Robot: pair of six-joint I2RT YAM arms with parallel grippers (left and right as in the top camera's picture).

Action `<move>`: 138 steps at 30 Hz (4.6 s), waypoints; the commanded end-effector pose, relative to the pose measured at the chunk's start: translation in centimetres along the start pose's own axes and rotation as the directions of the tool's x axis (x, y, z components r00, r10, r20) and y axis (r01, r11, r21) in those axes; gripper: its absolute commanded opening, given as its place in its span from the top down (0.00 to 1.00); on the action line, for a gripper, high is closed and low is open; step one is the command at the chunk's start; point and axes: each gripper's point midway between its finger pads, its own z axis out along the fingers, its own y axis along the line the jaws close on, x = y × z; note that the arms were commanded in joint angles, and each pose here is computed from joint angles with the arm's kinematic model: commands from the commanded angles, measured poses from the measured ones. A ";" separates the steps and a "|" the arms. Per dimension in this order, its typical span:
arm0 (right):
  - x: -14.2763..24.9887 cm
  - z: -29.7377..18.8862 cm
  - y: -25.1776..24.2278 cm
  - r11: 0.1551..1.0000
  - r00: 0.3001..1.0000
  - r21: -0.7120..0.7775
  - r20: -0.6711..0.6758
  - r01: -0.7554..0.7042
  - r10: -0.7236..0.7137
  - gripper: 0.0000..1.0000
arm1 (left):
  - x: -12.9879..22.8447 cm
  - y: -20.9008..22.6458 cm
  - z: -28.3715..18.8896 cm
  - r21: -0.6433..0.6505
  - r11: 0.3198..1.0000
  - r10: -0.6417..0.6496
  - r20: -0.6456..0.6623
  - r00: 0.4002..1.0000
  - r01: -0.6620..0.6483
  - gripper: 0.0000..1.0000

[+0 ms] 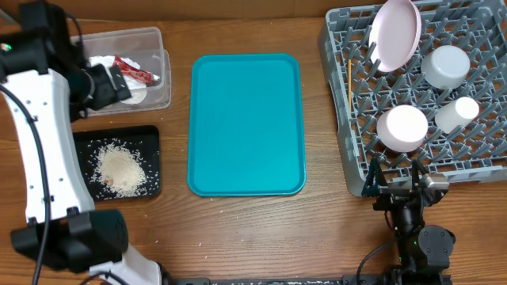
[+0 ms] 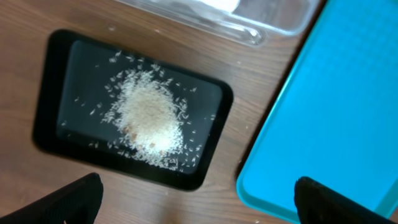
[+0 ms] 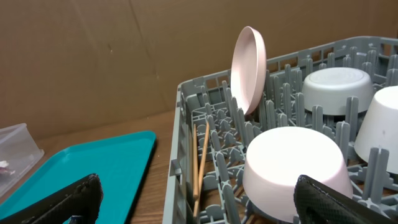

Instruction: Sort waste into correct bins and load items into the dishwasher

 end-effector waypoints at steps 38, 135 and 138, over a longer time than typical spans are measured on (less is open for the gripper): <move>0.1 0.0 -0.1 1.000 1.000 0.006 0.007 0.011 -0.011 0.00 | 15.4 -3.9 10.5 0.177 0.848 0.161 0.812 0.561 -0.500 0.00; 0.1 0.0 -0.1 1.000 1.000 0.006 0.007 0.011 -0.011 0.00 | 15.2 -2.7 5.5 0.098 0.915 0.041 0.943 0.331 -0.392 0.00; 0.1 0.0 -0.1 1.000 1.000 0.006 0.007 0.011 -0.011 0.00 | 15.2 -2.6 5.5 0.098 0.915 0.041 0.943 0.331 -0.391 0.00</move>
